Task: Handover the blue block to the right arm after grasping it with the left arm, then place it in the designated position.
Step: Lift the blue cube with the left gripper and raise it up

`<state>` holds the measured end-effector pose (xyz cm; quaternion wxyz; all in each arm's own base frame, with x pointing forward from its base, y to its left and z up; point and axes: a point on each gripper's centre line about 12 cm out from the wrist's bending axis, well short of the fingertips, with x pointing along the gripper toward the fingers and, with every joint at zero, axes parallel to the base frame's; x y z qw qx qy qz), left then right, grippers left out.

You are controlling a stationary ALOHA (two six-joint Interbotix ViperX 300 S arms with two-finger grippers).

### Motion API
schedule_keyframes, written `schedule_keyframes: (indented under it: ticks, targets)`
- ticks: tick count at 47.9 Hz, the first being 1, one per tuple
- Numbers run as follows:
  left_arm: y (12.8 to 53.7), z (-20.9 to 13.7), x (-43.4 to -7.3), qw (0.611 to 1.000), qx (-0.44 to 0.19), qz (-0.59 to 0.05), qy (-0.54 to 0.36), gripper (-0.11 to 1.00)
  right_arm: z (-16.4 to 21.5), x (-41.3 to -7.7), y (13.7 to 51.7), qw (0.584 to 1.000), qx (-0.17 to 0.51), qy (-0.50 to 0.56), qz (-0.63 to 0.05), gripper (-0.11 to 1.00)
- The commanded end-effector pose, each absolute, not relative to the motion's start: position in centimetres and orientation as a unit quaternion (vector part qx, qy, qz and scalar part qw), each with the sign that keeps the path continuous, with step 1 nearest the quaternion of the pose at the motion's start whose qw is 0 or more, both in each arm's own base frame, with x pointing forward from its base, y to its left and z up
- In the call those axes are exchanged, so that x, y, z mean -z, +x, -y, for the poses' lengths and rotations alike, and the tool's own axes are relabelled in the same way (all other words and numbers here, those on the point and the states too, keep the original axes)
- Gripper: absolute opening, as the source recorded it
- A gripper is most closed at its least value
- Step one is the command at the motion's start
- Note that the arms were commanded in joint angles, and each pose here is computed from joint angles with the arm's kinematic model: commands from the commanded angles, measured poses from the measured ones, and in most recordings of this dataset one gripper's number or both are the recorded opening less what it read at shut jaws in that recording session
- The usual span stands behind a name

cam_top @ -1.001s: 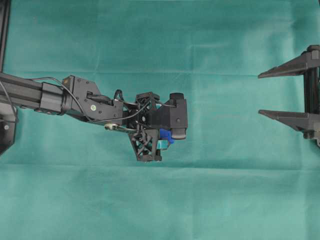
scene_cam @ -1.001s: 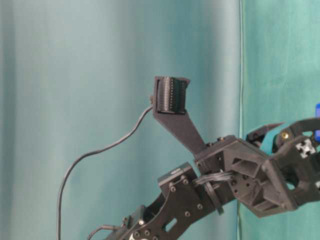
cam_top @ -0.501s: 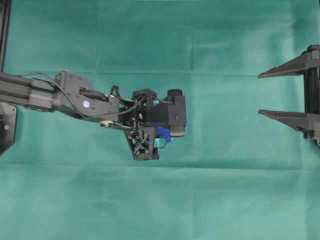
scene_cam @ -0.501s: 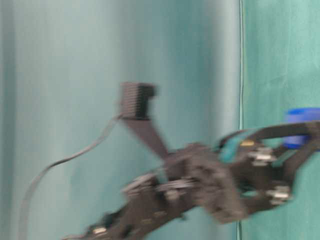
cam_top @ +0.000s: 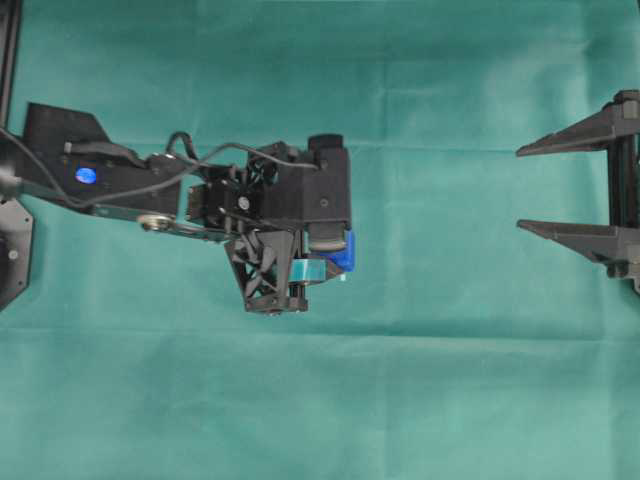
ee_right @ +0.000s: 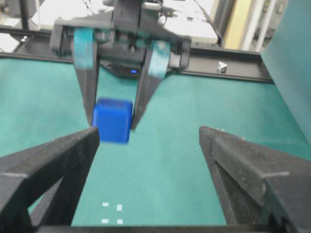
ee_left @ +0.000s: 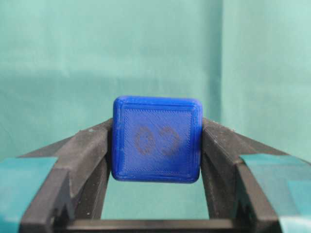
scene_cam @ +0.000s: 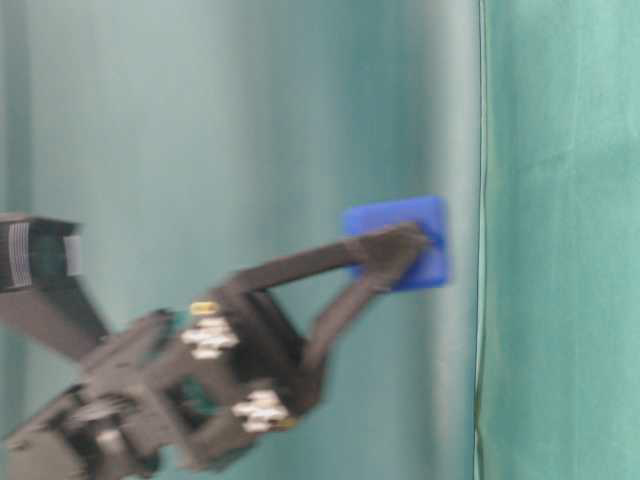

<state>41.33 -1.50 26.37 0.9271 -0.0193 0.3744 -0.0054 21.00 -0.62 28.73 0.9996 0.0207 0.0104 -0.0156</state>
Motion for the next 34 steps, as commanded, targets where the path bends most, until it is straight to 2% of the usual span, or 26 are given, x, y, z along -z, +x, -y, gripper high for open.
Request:
schedule_keyframes:
  ticks: [1,14,34]
  targets:
    - [40.8,1.8,-30.6,0.944,0.010,-0.331,-0.016,0.47,0.6,-29.6,21.3,1.000,0.015,0.019,0.000,0.95]
    - [39.2,1.8,-34.7,0.957,0.016,-0.291,-0.004,0.47,0.6,-29.6,21.3,1.000,0.015,0.019,0.000,0.94]
    - [38.7,1.6,-35.2,0.959,0.016,-0.284,0.000,0.47,0.7,-29.7,21.3,1.000,0.016,0.019,0.001,0.94]
